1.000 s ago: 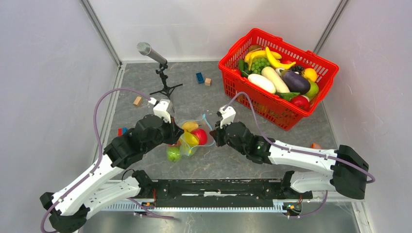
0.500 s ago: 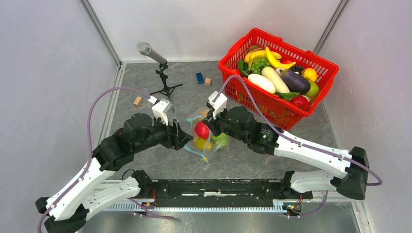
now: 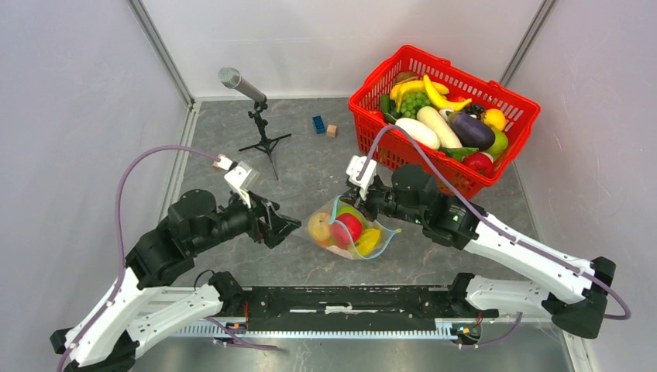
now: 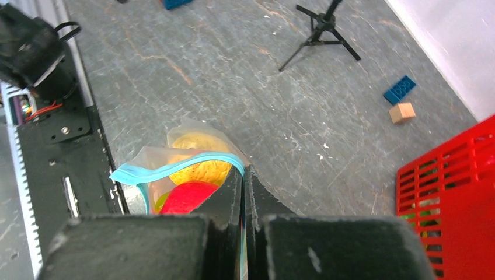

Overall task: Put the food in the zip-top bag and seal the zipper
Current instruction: Adjust the zipper food storage bag at the center of the board, then zip the zipper food storage bag at the center of the board.

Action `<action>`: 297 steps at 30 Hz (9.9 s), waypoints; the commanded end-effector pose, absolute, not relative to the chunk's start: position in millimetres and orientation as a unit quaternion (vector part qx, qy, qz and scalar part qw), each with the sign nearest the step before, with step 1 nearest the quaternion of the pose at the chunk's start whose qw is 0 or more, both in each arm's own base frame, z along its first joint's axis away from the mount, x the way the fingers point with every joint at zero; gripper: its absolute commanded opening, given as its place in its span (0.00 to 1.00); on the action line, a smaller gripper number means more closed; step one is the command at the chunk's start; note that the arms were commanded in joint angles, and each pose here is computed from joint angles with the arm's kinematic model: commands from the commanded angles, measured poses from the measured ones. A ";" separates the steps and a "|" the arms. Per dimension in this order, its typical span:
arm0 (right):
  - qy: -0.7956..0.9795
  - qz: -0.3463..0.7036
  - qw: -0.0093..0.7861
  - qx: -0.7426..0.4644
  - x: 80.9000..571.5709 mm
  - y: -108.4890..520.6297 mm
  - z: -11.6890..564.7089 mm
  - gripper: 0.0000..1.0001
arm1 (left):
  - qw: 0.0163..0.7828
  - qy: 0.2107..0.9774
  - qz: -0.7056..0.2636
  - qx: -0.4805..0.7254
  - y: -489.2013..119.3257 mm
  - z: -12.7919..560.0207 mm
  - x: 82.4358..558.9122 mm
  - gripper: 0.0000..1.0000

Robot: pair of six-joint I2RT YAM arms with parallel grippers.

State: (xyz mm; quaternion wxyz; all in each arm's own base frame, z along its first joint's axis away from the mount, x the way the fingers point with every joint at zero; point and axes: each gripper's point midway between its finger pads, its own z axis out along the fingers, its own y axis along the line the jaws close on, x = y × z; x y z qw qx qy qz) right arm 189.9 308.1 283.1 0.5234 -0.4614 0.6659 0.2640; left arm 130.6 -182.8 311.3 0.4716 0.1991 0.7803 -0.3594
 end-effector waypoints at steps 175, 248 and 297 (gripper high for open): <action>0.561 0.449 0.598 -0.356 158.8 231.7 135.6 0.61 | 0.674 0.663 -0.214 0.247 -179.9 233.0 207.6 0.02; 0.604 0.436 0.577 -0.334 161.5 239.8 111.3 0.32 | 0.697 0.663 -0.214 0.167 -155.6 223.3 208.2 0.02; 0.608 0.403 0.562 -0.390 183.6 258.6 196.4 0.00 | 0.569 0.522 -0.312 0.554 -270.0 327.3 158.2 0.91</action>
